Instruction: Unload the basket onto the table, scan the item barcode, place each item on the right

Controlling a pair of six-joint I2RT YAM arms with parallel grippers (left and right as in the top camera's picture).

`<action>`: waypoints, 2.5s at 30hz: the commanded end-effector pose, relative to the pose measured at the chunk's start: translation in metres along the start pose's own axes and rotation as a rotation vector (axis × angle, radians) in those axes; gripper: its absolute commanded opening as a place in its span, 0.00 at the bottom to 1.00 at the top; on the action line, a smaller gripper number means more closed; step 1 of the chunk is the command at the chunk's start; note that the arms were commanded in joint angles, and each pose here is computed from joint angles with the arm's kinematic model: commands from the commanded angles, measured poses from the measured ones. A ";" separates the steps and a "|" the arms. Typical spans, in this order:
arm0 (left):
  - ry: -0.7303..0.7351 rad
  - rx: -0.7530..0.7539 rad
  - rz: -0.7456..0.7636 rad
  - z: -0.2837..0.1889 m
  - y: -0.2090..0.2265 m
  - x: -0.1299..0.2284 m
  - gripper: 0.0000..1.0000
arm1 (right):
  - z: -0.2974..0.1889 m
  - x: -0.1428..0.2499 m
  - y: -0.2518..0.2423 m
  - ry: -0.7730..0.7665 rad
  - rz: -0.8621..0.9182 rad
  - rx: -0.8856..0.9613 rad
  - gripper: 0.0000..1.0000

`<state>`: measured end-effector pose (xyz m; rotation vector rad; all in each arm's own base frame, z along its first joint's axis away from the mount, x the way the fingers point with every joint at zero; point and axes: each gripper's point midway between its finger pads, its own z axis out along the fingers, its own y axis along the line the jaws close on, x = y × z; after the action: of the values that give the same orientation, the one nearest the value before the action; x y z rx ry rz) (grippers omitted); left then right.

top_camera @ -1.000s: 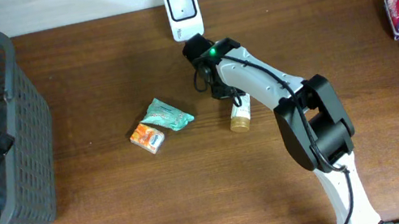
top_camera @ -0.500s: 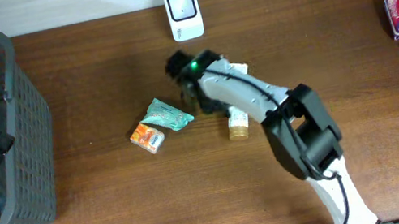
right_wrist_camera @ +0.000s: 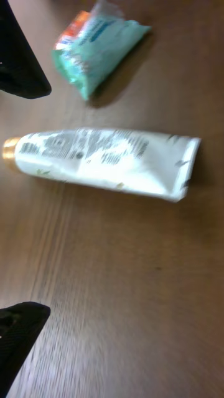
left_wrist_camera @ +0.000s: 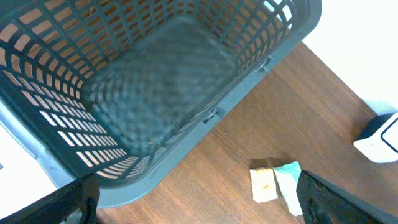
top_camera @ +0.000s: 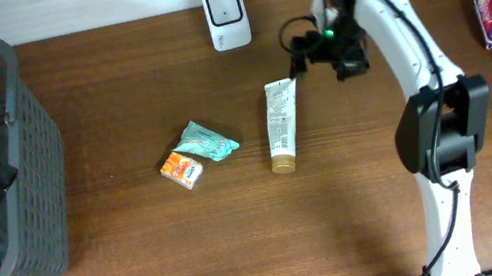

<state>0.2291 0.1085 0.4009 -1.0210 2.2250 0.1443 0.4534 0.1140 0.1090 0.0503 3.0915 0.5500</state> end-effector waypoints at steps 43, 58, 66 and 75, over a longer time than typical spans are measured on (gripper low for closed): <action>-0.003 -0.007 -0.012 0.000 0.002 0.000 0.99 | -0.053 0.024 0.149 0.126 -0.021 -1.127 0.04; -0.003 -0.007 -0.012 0.000 0.002 0.000 0.99 | -0.191 0.007 0.216 -0.351 -0.493 -1.199 0.04; -0.002 -0.006 -0.012 0.000 0.002 0.000 0.99 | -0.187 0.007 0.215 -0.331 -0.466 -1.196 0.04; -0.002 -0.006 -0.012 0.000 0.002 0.000 0.99 | -0.186 0.007 0.215 -0.321 -0.456 -1.195 0.04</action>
<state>0.2290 0.1084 0.4008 -1.0211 2.2259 0.1439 0.4588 0.2526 0.3381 -0.4311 1.9556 1.9270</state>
